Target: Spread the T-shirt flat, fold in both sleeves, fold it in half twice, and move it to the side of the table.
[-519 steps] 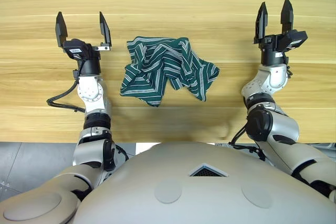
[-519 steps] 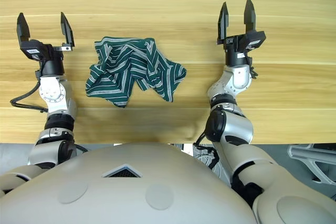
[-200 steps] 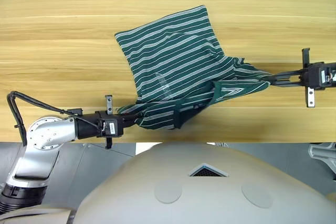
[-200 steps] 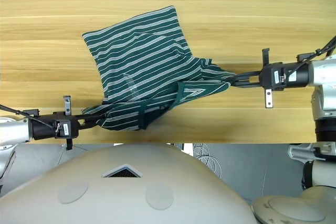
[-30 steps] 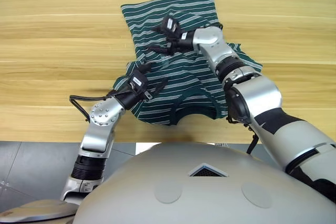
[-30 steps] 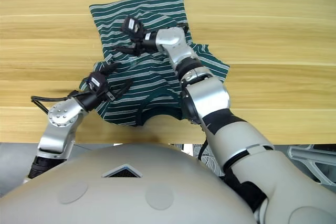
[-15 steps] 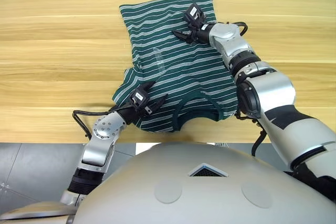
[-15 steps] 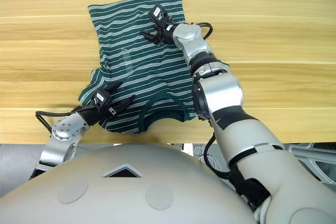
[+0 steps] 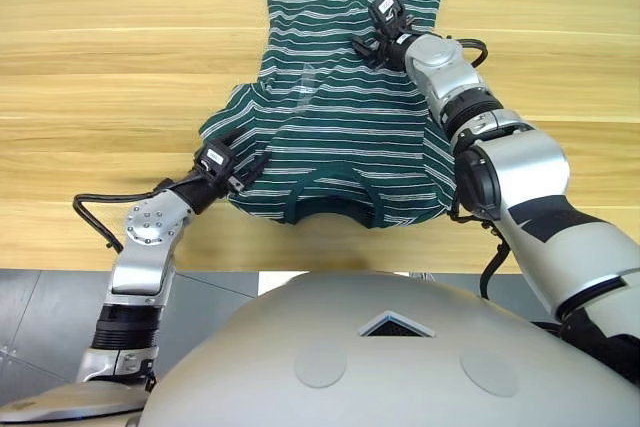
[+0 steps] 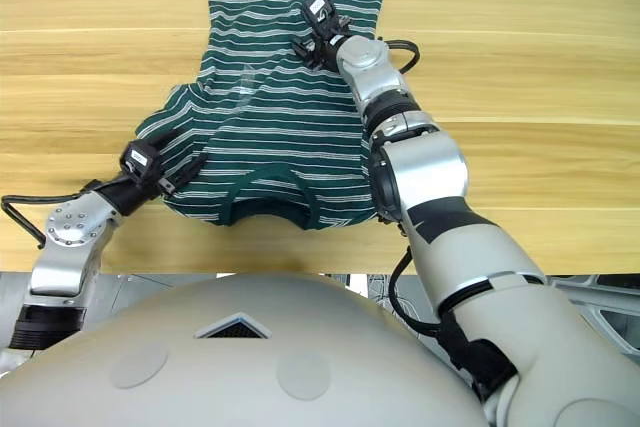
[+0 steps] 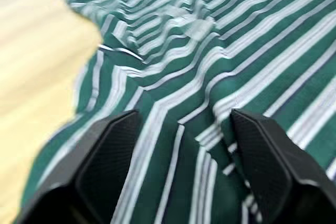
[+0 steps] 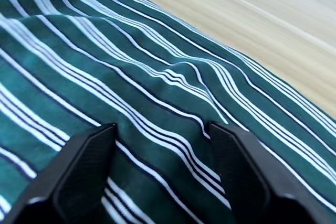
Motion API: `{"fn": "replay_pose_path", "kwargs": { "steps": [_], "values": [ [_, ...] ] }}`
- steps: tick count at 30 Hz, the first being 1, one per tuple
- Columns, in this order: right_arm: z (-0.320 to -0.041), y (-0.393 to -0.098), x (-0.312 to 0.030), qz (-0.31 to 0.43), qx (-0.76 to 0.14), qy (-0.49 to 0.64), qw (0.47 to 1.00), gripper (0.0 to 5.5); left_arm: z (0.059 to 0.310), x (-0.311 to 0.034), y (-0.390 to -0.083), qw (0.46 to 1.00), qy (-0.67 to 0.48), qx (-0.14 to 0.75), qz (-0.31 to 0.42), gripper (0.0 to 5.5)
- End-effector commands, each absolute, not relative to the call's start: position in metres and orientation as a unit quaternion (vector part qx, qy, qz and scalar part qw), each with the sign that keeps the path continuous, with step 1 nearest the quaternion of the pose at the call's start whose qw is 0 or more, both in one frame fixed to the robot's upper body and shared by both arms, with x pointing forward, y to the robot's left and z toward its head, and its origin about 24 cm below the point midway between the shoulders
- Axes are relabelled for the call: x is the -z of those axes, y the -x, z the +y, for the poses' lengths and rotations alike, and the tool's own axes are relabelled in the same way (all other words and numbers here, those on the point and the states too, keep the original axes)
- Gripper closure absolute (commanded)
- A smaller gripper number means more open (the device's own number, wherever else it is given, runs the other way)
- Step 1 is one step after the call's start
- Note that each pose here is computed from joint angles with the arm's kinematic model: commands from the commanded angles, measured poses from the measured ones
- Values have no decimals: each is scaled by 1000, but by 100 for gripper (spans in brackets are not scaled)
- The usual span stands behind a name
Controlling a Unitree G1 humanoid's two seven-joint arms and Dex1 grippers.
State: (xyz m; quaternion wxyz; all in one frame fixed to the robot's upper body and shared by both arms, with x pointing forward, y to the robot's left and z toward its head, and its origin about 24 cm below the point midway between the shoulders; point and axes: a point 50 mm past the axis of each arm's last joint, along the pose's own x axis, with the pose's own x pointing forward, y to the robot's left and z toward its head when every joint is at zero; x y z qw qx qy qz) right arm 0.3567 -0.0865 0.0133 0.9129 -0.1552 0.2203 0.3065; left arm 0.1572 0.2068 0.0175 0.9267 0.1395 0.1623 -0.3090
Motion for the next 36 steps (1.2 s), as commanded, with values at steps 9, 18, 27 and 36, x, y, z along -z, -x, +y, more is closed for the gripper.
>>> {"fn": "replay_pose_path", "kwargs": {
  "steps": [9,18,27,36],
  "values": [
    [-76,-364,-48,94,-408,124,900,225,190,-38,-159,932,-82,336,106,239],
    [-101,-349,-43,32,-442,125,887,225,230,-65,-144,984,3,172,43,239],
    [-103,-323,-21,37,-466,104,878,225,266,-21,-106,968,127,78,203,239],
    [-98,-318,-14,52,-470,108,875,225,252,-5,-122,950,165,108,242,239]
  ]
}}
